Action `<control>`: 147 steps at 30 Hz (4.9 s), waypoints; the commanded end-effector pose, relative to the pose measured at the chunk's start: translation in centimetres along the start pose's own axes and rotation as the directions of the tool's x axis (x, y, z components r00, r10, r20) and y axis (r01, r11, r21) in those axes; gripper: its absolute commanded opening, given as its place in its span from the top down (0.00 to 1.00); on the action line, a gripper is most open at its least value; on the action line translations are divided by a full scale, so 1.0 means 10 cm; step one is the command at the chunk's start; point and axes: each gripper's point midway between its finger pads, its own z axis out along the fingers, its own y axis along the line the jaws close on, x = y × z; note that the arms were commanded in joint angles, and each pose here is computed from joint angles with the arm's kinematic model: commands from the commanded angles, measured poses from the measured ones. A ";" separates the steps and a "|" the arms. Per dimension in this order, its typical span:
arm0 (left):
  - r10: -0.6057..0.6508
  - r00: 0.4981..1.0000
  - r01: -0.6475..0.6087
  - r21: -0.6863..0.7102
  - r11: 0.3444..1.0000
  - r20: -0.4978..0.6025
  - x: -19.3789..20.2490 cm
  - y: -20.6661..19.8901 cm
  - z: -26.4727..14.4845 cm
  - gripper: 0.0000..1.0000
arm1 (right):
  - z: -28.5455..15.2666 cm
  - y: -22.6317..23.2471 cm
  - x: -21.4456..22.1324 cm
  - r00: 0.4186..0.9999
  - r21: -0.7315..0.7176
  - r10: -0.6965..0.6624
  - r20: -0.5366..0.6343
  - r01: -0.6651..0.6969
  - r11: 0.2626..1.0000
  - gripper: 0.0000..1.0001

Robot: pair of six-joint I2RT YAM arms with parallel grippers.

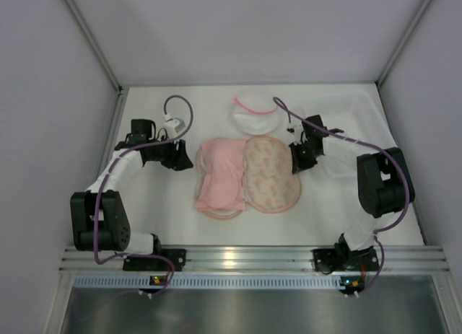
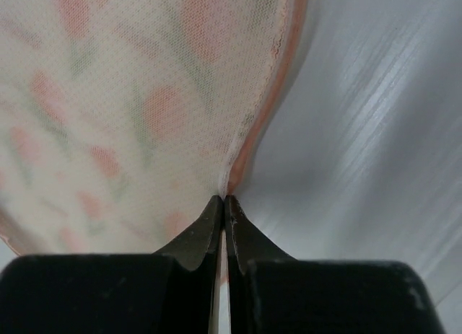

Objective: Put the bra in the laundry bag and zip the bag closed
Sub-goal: Close the laundry bag at the center of the board, then adjust the laundry bag at the center of the board.

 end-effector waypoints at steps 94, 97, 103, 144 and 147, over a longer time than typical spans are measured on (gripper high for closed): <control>-0.310 0.905 0.340 0.057 0.939 -0.290 0.64 -0.10 1.11 0.67 | -0.17 2.62 -0.22 0.892 -0.512 -0.425 0.155 0.440 0.738 0.56; -0.311 0.912 0.335 0.049 0.941 -0.267 0.61 -0.05 1.04 0.67 | -0.37 2.52 -0.23 0.892 -0.514 -0.411 0.186 0.445 0.733 0.53; -0.307 0.929 0.320 0.032 0.947 -0.204 0.50 0.08 0.82 0.66 | -0.58 1.57 -0.35 0.925 -0.344 -0.314 0.213 0.371 0.863 0.51; -0.501 0.864 0.497 0.072 0.865 0.055 -0.54 0.85 0.59 0.38 | -0.28 2.70 -0.64 0.793 -0.428 -0.508 0.337 0.610 0.667 0.41; -0.489 0.861 0.486 0.054 0.872 0.138 -0.73 1.03 0.28 0.37 | -0.27 2.83 -0.76 0.775 -0.438 -0.507 0.377 0.631 0.640 0.36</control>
